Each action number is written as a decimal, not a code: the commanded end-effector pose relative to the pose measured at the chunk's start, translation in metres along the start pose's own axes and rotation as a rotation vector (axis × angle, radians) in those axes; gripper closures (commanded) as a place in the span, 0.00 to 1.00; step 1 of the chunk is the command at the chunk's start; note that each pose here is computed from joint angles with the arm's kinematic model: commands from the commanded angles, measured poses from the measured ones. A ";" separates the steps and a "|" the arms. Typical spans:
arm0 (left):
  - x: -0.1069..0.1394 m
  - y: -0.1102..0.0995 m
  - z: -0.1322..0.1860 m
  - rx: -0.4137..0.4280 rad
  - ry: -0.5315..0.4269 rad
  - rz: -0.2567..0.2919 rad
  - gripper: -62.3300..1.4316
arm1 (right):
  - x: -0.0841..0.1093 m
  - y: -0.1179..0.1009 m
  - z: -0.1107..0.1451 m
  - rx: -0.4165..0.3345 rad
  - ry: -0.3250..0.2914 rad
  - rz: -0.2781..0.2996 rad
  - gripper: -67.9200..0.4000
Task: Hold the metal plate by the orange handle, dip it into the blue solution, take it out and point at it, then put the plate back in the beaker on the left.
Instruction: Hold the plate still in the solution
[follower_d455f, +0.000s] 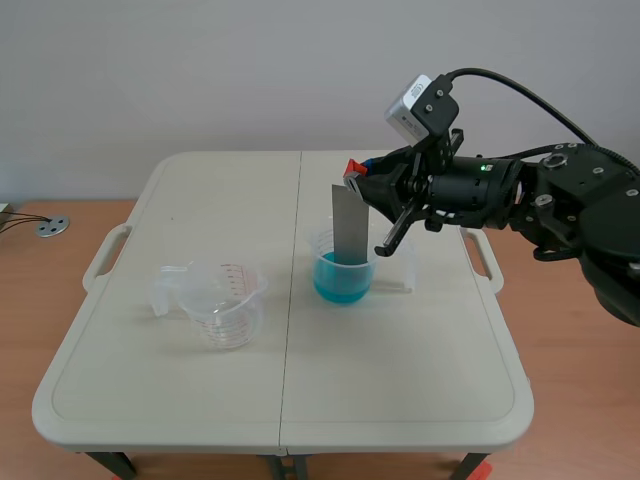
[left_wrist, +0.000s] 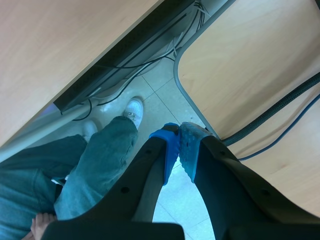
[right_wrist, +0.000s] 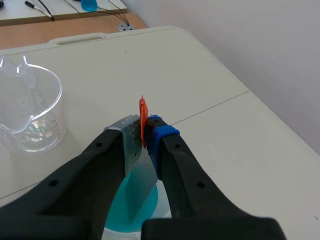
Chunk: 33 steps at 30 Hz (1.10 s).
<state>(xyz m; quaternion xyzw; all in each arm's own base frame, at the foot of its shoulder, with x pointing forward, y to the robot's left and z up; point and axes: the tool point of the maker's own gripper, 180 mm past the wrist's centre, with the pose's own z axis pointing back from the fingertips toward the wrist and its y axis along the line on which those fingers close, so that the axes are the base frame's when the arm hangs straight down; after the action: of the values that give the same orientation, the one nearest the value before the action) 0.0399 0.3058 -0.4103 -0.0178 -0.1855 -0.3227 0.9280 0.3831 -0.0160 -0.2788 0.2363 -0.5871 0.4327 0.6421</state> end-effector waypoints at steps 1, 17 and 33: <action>0.005 -0.002 -0.001 -0.003 -0.021 0.011 0.93 | 0.008 -0.007 -0.002 -0.002 -0.011 0.017 0.97; 0.005 -0.002 -0.001 -0.004 -0.021 0.011 0.93 | 0.019 -0.009 0.001 -0.003 -0.076 0.020 0.97; 0.005 -0.002 -0.001 -0.004 -0.021 0.011 0.93 | 0.047 -0.004 0.000 0.021 -0.145 0.067 0.97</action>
<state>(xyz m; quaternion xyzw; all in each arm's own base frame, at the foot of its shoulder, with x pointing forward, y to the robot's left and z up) 0.0399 0.3057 -0.4103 -0.0180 -0.1854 -0.3227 0.9280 0.3788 -0.0061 -0.2566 0.2536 -0.6144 0.4382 0.6052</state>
